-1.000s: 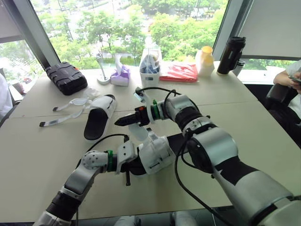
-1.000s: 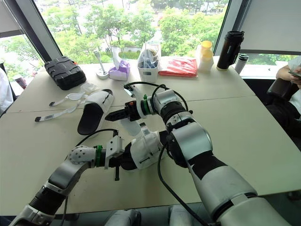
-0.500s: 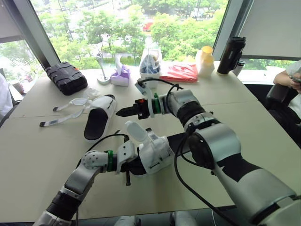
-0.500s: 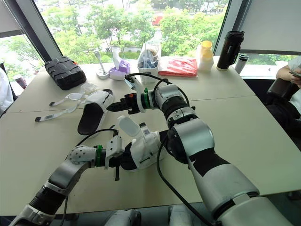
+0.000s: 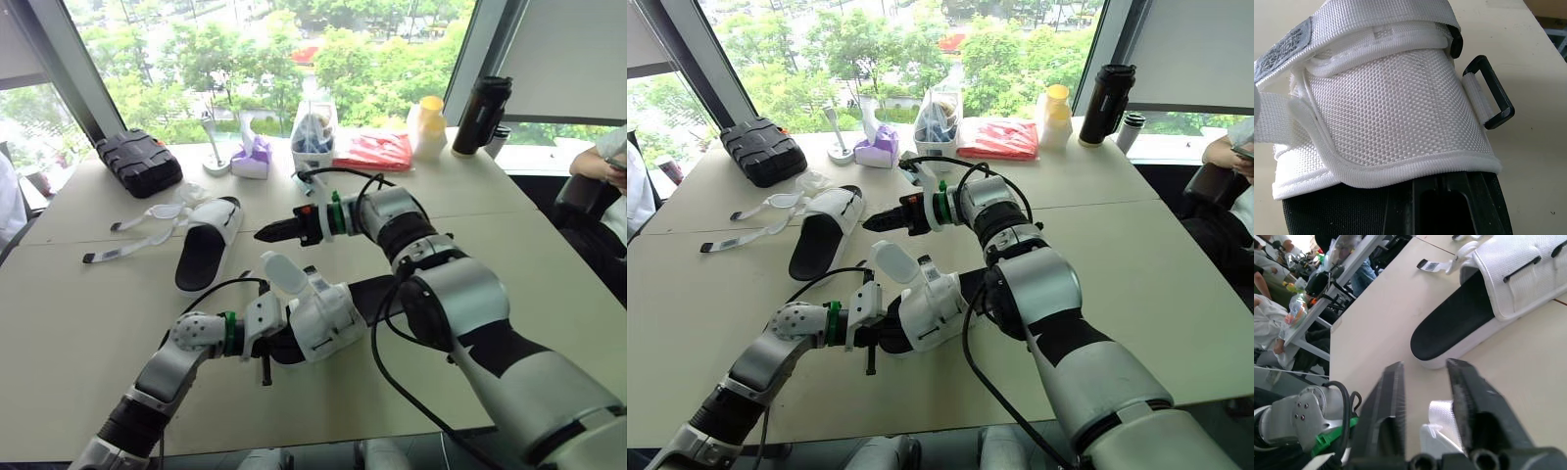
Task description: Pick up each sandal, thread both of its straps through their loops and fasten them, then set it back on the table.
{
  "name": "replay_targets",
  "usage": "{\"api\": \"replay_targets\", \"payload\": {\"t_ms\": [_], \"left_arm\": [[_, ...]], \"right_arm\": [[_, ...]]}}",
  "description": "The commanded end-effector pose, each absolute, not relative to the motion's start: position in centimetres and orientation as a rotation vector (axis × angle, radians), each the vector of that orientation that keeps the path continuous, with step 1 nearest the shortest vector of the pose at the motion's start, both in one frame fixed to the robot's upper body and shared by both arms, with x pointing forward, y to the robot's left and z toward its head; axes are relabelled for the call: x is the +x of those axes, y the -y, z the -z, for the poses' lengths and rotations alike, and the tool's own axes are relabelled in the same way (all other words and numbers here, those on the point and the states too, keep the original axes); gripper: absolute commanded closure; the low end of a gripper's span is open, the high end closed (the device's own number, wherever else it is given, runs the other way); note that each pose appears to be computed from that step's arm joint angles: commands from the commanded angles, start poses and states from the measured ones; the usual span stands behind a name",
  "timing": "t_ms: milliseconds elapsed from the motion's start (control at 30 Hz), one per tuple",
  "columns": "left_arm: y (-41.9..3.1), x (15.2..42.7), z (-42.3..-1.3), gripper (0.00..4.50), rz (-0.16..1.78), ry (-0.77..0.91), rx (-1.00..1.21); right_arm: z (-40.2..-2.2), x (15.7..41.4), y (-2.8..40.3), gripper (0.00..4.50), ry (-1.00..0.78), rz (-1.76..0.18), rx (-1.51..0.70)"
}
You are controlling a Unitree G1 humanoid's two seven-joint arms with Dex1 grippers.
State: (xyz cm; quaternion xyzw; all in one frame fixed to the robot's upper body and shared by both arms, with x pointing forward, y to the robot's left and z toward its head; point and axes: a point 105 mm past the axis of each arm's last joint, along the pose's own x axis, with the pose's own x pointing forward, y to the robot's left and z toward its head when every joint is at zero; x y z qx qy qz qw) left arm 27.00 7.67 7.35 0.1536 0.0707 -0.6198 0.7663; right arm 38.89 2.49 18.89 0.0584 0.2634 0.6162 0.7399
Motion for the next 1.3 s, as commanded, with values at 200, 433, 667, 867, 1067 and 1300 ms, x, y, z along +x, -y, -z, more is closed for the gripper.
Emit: {"api": "replay_targets", "payload": {"t_ms": [200,433,667,867,1067,1300], "left_arm": [[-7.9,26.2,-4.0,4.50,1.348,-0.298,0.337],[-7.9,26.1,-4.0,4.50,1.345,-0.297,0.336],[-7.9,26.0,-3.9,4.50,1.344,-0.298,0.335],[-7.9,25.8,-3.9,4.50,1.335,-0.298,0.331],[-8.1,25.6,-3.8,4.50,1.326,-0.304,0.332],[-8.1,25.7,-3.8,4.50,1.316,-0.300,0.333]], "right_arm": [[-17.7,38.3,-1.8,0.05,-0.706,-1.338,0.087],[-16.4,37.5,-1.9,0.05,-0.770,-1.383,0.032],[-15.6,36.1,-3.5,0.05,-0.807,-1.469,-0.013],[-15.3,35.8,-4.6,0.05,-0.787,-1.481,-0.031],[-15.6,35.8,-5.4,0.05,-0.757,-1.481,-0.007],[-18.2,36.2,-6.6,0.05,-0.659,-1.490,0.099]]}}
